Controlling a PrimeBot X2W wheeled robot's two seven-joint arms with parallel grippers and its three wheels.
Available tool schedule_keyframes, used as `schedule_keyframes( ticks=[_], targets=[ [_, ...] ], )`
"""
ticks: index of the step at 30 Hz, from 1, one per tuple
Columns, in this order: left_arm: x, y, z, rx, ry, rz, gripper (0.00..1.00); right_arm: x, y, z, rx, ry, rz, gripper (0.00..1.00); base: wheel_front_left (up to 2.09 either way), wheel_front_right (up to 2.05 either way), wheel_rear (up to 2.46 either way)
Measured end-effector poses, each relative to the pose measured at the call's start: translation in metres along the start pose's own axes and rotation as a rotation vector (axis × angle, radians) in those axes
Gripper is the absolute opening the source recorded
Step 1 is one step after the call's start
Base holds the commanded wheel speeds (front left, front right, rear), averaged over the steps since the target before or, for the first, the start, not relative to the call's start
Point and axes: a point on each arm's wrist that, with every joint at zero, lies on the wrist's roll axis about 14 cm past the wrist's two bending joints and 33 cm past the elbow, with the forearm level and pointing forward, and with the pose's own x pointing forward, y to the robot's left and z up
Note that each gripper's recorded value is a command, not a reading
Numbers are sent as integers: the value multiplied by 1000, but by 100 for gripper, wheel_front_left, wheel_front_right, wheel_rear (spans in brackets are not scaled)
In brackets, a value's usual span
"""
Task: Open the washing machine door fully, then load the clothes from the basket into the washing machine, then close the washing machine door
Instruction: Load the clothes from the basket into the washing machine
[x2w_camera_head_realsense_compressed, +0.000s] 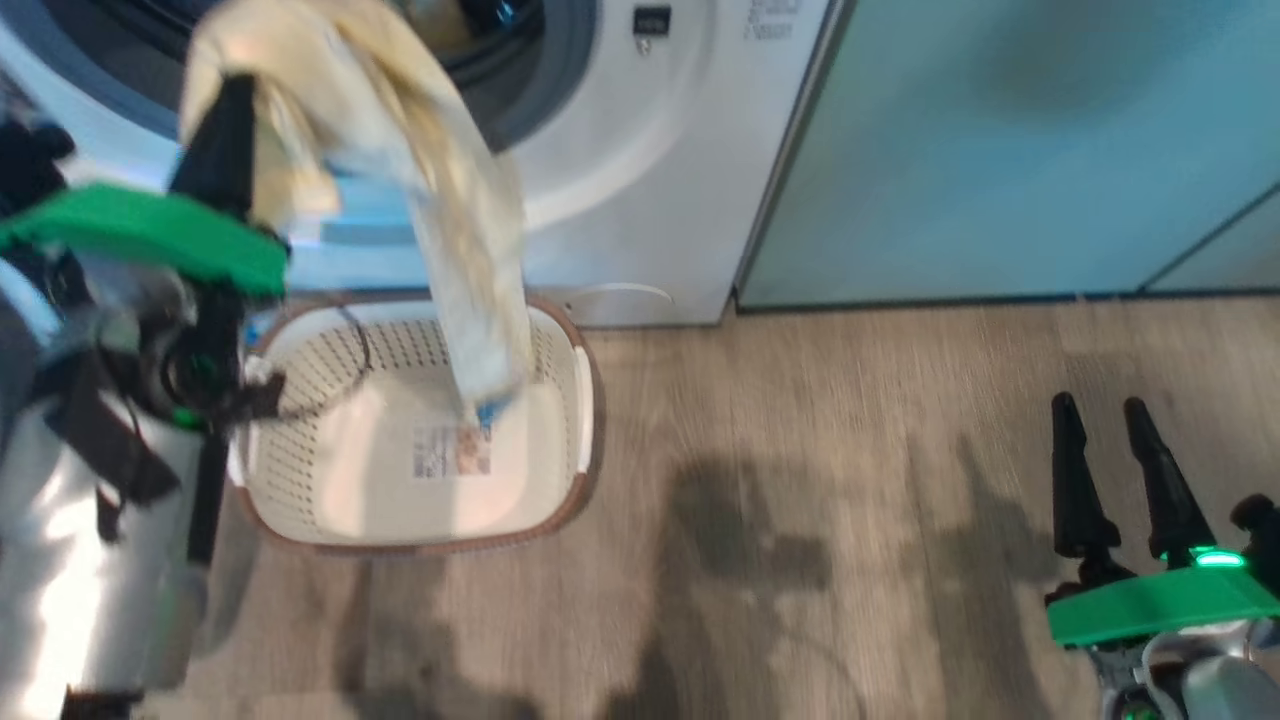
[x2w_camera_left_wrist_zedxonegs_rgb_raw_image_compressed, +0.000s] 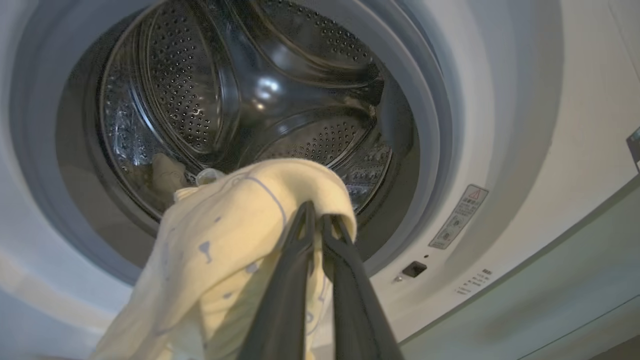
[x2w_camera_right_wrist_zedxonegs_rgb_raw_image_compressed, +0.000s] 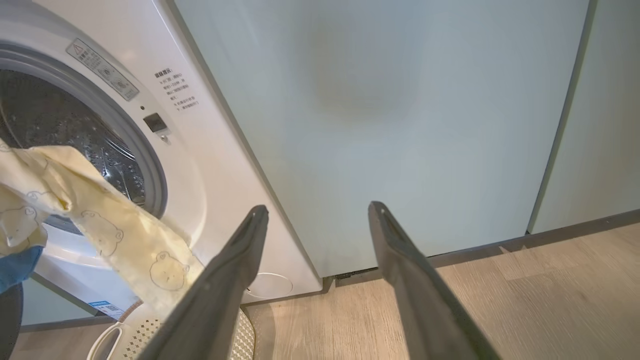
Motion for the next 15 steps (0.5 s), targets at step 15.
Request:
schedule_keyframes(
  ticks=[15],
  targets=[
    [86, 34, -22, -70, -85, 68, 0, 34, -10, -21, -30, 50, -27, 100, 0, 0, 0]
  ],
)
